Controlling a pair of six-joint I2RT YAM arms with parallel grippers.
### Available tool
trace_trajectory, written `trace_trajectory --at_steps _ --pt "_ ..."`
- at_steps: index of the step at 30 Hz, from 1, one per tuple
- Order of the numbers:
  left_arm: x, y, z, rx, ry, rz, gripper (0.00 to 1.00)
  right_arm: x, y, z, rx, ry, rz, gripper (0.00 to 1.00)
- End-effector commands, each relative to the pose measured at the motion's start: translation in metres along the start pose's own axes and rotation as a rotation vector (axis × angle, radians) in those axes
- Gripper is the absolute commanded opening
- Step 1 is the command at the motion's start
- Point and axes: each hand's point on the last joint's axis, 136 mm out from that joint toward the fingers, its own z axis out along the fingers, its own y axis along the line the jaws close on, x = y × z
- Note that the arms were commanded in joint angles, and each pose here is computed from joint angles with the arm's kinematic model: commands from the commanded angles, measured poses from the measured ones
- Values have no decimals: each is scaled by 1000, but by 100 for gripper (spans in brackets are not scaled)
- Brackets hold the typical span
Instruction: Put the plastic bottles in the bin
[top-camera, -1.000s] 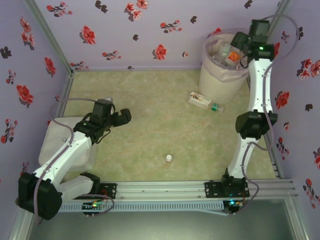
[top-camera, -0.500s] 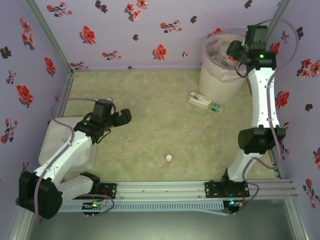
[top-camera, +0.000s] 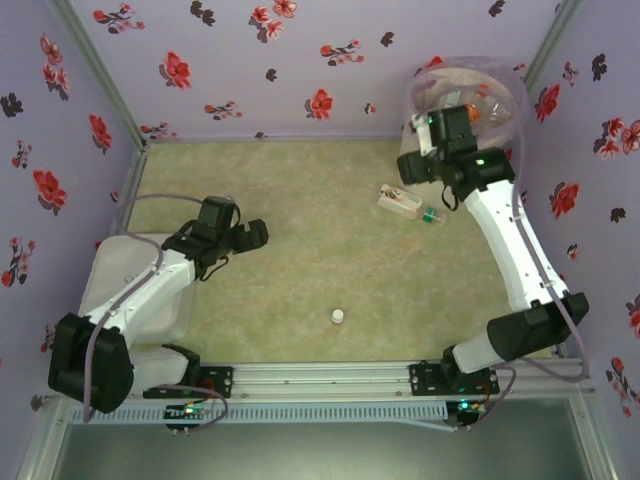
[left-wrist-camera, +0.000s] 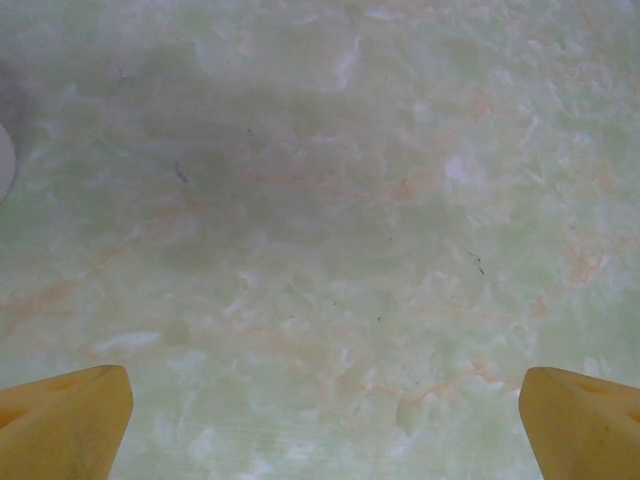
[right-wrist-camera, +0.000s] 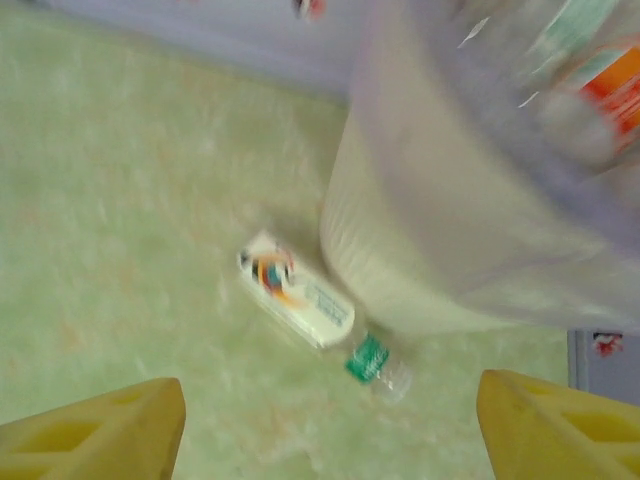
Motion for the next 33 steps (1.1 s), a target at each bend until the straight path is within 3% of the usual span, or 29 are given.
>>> trace_trajectory --at_steps 1,5,9,12,33 --pt "-16 -13 3 41 -21 -20 100 39 28 30 -53 142 -329 84" --pt "-13 -12 5 41 -16 -26 100 67 34 63 -52 277 -461 92" --pt "-11 -8 5 50 -41 -59 100 80 21 94 46 382 -556 99" --pt "-9 -7 4 48 -38 -59 100 84 18 112 77 459 -638 100" --pt "-4 6 1 29 -37 -65 100 102 22 224 58 536 -797 99"
